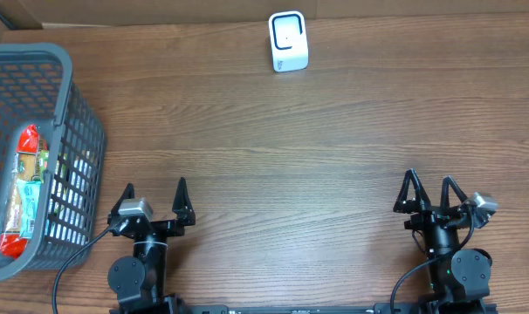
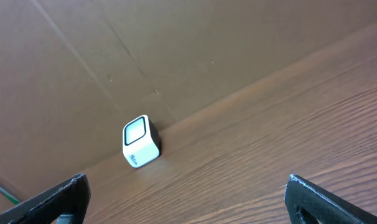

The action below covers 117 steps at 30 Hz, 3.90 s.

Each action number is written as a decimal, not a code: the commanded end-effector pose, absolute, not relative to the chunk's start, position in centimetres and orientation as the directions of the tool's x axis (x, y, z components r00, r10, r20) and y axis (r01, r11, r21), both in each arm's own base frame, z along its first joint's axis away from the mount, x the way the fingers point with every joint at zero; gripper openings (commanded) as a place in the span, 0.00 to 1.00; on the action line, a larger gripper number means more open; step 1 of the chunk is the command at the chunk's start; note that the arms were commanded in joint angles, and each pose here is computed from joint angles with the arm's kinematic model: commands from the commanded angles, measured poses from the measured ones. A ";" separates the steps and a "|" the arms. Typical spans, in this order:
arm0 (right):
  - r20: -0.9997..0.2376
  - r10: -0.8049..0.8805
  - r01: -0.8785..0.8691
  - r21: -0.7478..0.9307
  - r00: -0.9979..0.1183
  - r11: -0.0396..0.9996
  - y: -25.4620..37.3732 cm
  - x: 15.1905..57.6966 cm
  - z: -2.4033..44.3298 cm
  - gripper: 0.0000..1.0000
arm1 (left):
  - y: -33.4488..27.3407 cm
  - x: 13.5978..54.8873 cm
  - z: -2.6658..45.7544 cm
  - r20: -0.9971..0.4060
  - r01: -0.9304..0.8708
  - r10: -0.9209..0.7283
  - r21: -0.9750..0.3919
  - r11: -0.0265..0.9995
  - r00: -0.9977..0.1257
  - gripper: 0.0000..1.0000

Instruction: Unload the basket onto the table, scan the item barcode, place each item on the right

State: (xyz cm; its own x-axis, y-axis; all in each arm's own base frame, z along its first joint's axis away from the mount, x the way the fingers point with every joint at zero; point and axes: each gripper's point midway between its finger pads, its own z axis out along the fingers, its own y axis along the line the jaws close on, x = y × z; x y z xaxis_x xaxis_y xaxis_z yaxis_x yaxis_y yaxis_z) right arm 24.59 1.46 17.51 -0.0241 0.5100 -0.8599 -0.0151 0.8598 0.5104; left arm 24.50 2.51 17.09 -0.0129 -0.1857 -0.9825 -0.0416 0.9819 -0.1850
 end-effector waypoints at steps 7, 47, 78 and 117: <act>-0.860 0.510 -0.010 0.510 -0.014 0.860 1.3 24.6 17.4 1.00 | 1.0 24.1 20.1 -0.984 0.050 -0.173 -0.171 0.984 0.047 1.00; -0.860 0.510 -0.010 0.510 -0.014 0.860 1.3 24.6 17.4 1.00 | 3.6 31.1 41.8 -0.764 0.001 -0.047 -0.063 0.998 -0.644 1.00; -0.860 0.510 -0.010 0.510 -0.014 0.860 1.3 24.6 17.4 1.00 | 28.4 31.9 29.4 -0.524 -0.650 -0.621 -0.158 0.744 -0.583 0.84; -0.860 0.510 -0.010 0.510 -0.014 0.860 1.3 24.6 17.4 1.00 | 27.7 29.3 6.3 -0.157 -0.556 -0.574 -0.148 0.818 -0.804 0.73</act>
State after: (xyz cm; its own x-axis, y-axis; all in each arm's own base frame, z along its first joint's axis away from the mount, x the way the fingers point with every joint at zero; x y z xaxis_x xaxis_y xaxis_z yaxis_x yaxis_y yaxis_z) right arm 24.59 1.46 17.51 -0.0241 0.5103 -0.8597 -0.0151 0.8596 0.5107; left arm 29.59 28.13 7.45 -0.7865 -0.5933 -0.1716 -0.5736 0.8047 -0.1532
